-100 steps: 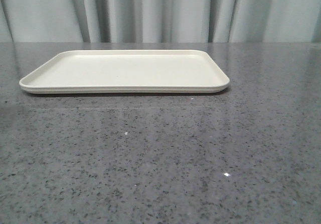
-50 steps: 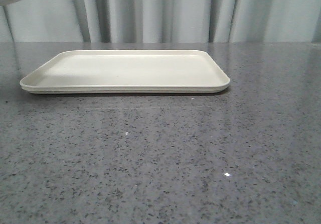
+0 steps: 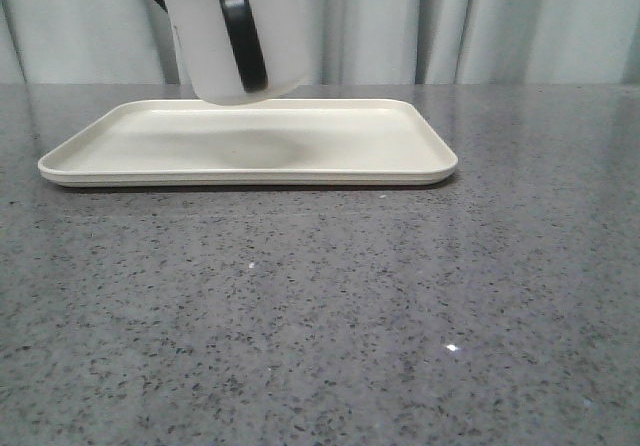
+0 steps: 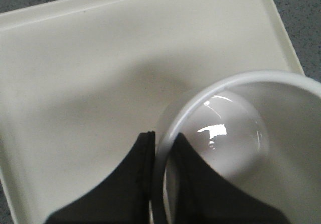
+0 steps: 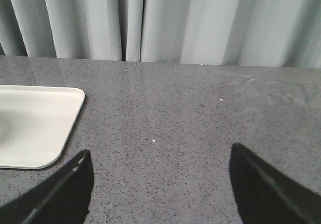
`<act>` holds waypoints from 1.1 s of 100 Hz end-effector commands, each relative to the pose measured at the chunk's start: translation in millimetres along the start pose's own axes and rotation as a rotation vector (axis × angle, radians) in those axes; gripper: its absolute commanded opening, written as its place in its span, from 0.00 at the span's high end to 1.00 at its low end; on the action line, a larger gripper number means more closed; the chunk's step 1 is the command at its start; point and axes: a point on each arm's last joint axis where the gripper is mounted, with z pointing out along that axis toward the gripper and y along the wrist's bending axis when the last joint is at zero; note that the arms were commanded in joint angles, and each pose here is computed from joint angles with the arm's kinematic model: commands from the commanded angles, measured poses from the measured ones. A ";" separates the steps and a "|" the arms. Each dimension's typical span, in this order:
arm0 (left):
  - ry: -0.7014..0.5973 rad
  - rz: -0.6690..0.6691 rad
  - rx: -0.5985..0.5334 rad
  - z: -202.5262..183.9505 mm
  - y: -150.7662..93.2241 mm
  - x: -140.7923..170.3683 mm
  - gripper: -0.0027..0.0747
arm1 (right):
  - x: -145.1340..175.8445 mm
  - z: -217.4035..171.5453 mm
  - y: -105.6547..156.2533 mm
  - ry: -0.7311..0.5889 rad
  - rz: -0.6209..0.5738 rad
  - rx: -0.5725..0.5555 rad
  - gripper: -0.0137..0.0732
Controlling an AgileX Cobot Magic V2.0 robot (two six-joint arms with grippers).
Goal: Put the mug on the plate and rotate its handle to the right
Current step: 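Grip the mug rim with the left gripper and lift it over the tray, then lower the held mug onto the tray with the left gripper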
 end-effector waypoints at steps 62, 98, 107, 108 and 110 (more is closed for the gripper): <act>-0.025 -0.048 -0.058 16.6 -14.6 -15.5 0.99 | -15.8 -1.3 0.3 -0.094 -0.005 0.004 0.19; 0.059 -0.053 -0.082 33.2 -10.6 -10.1 0.99 | -15.8 -1.3 0.3 -0.094 -0.005 0.004 0.19; 0.054 -0.053 -0.081 32.3 -10.8 -10.4 0.99 | -15.8 -1.3 0.3 -0.094 -0.005 0.004 0.19; 0.054 -0.053 -0.081 32.3 -10.8 -10.4 0.99 | -15.8 -1.3 0.3 -0.094 -0.005 0.004 0.19; 0.052 -0.053 -0.081 31.9 -10.9 -10.7 0.99 | -15.8 -1.3 0.3 -0.094 -0.005 0.004 0.19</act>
